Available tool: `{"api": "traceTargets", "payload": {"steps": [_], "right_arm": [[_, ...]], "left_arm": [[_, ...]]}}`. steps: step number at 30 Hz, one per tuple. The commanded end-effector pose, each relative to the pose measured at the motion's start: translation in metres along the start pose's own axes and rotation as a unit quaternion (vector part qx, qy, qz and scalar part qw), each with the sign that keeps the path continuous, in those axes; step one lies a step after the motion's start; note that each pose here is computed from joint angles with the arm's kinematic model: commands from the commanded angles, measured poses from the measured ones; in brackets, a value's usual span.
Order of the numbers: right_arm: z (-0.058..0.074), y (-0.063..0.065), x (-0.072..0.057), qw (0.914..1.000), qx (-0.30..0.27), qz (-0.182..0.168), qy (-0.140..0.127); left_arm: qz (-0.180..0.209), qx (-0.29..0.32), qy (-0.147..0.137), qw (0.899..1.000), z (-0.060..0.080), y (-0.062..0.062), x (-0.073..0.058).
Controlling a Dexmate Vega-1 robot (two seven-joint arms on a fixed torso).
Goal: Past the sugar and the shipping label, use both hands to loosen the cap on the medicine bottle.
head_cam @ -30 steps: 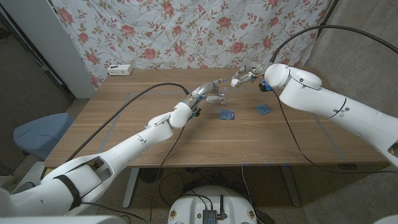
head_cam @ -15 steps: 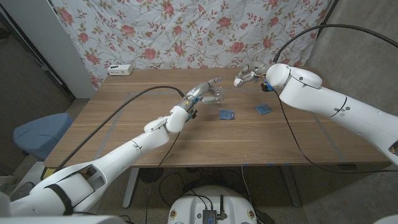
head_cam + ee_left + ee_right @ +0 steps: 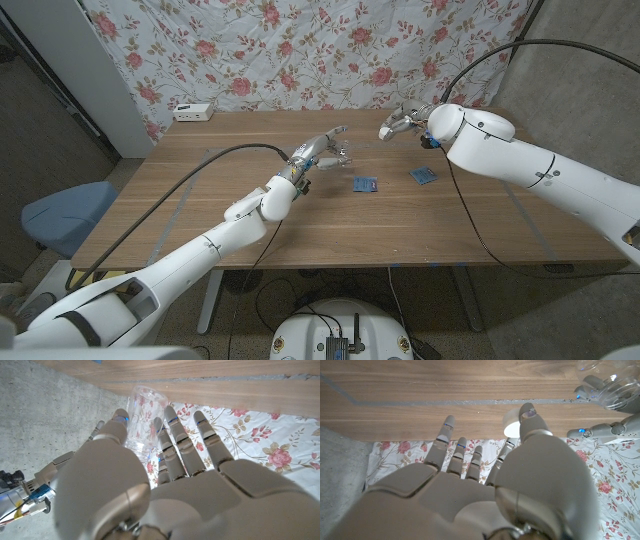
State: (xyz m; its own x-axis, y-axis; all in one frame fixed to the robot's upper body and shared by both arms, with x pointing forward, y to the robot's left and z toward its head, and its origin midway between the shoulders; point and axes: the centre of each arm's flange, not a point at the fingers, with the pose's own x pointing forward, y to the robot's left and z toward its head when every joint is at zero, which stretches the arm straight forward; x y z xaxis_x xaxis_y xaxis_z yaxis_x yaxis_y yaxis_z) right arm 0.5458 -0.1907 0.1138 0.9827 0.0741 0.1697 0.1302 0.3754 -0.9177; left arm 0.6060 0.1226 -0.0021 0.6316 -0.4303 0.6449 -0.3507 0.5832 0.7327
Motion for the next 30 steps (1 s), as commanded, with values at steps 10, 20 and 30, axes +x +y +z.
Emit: {"api": "traceTargets", "payload": {"steps": [10,20,30], "right_arm": [[-0.007,0.007,0.006,0.9997,0.007,-0.005,0.024],[-0.014,0.014,0.012,0.9994,0.004,-0.008,0.033],[-0.019,0.026,0.021,0.9992,0.003,-0.008,0.038]], "left_arm": [[0.01,0.009,0.017,1.0,-0.011,0.005,-0.013],[0.01,0.016,0.024,1.0,-0.015,0.005,-0.018],[0.012,0.022,0.039,0.999,-0.02,0.001,-0.028]]}}
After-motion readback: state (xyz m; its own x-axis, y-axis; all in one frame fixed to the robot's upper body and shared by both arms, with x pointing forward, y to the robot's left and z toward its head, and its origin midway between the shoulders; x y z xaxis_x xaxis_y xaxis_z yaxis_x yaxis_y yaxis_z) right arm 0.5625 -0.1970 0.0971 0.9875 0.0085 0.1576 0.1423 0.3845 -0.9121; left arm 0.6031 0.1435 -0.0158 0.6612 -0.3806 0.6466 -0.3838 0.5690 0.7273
